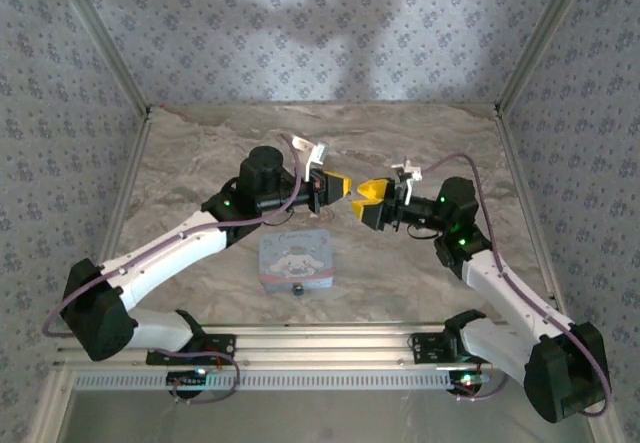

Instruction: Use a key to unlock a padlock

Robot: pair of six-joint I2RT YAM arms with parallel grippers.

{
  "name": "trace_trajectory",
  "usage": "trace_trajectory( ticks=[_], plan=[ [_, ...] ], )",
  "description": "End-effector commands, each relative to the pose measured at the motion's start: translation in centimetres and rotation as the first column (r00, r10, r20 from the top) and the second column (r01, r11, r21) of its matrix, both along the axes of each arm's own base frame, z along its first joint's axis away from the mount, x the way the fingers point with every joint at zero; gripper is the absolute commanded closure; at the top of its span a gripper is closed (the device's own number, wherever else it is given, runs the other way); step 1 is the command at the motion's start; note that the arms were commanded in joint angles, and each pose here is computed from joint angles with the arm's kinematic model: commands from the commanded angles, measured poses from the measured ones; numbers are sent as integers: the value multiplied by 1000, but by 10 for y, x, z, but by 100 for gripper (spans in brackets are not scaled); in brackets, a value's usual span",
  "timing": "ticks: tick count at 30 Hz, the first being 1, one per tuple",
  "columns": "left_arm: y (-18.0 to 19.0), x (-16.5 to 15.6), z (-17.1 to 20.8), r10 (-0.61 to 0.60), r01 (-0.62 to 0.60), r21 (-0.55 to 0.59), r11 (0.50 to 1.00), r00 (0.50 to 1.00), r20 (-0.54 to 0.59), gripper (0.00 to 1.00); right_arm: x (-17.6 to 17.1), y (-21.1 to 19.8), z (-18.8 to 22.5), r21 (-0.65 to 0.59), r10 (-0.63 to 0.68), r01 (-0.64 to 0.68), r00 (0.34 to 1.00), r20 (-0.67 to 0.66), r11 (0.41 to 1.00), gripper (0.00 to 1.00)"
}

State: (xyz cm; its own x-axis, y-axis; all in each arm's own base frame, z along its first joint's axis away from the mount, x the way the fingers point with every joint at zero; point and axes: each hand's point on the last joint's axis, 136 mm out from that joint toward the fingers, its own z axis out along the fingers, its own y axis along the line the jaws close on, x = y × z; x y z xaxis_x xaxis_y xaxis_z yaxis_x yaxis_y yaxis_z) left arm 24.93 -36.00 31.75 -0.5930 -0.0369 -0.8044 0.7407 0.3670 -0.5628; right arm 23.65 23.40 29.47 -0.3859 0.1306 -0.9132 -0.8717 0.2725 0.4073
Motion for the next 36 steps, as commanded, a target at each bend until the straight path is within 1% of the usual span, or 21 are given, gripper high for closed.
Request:
trace_trajectory(
  ticks=[1, 17, 22, 31, 36],
  plan=[
    [2, -4, 14, -20, 22, -39, 999, 999, 42, 100, -4, 4, 25, 35, 34, -36, 998, 54, 999, 37],
    [0, -3, 13, -22, 24, -42, 999, 999, 33, 100, -4, 15, 23, 22, 61, -62, 997, 45, 998, 48],
    [0, -3, 13, -21, 22, -43, 999, 999, 32, 100, -2, 17, 20, 16, 64, -65, 997, 35, 998, 53],
    [0, -3, 12, -20, 21, -40, 999, 999, 28, 100, 0, 17, 18, 11, 55, -55, 998, 34, 998, 67],
    [0, -3, 12, -22, 23, -41, 999, 999, 30, 100, 0, 17, 12, 0, 56, -56, 998, 19, 998, 68]
  ],
)
